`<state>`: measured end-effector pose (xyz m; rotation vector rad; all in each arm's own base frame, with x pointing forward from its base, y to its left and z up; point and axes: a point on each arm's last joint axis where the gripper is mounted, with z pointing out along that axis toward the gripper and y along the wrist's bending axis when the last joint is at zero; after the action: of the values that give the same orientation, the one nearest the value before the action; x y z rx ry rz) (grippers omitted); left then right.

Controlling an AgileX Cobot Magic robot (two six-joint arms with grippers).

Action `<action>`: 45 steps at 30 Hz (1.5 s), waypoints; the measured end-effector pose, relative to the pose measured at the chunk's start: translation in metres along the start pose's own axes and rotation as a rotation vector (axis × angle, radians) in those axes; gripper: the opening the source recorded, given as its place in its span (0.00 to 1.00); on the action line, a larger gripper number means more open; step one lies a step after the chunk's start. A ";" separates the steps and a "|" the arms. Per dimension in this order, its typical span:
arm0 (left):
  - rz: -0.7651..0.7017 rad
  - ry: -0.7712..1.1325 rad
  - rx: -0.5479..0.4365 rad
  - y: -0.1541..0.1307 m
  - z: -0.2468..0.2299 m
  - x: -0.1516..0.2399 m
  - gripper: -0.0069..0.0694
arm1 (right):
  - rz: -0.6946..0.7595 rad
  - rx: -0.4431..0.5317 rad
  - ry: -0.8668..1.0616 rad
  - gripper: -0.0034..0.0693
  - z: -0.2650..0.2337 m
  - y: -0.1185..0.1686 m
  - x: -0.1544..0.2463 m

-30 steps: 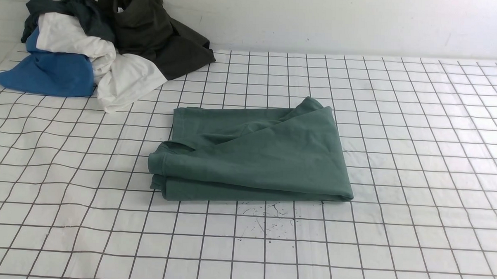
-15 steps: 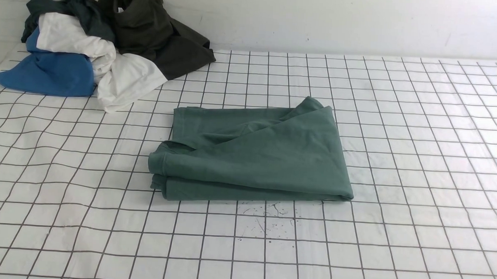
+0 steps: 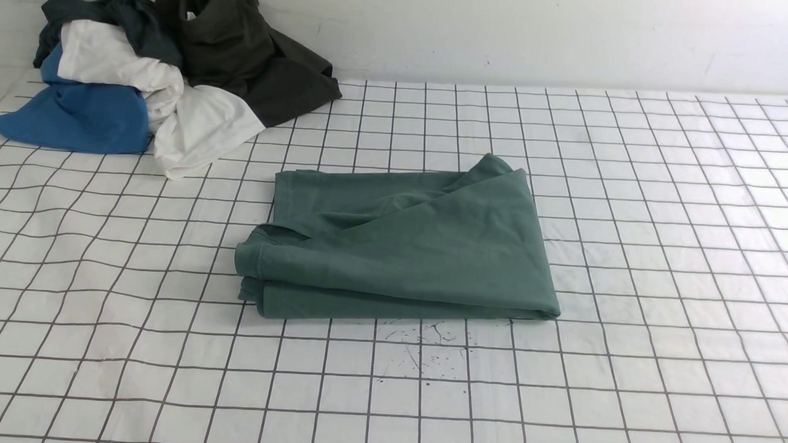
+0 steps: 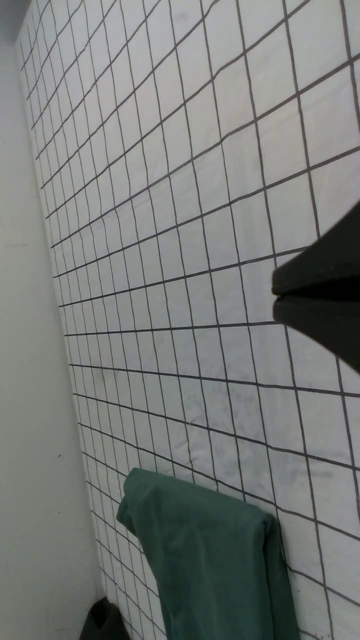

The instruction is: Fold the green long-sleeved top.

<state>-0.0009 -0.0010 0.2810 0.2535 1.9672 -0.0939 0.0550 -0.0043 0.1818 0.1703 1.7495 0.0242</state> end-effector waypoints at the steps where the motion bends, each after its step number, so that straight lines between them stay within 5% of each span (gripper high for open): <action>1: 0.000 0.000 0.000 0.000 0.000 0.000 0.08 | 0.000 0.000 0.000 0.03 0.000 0.000 0.000; 21: 0.000 -0.009 -0.001 0.000 0.001 0.000 0.08 | 0.001 -0.001 0.000 0.03 0.000 0.000 0.000; 32: 0.048 -0.386 -0.158 0.007 0.062 0.021 0.08 | 0.001 -0.001 0.000 0.03 0.000 0.000 0.000; 45: -0.103 -0.146 -0.210 0.008 0.091 0.077 0.08 | 0.001 0.000 0.004 0.03 0.000 0.000 0.000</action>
<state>0.0539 0.0003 0.1748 0.0075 1.8277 0.0274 0.0549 -0.0042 0.1816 0.1714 1.7533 0.0256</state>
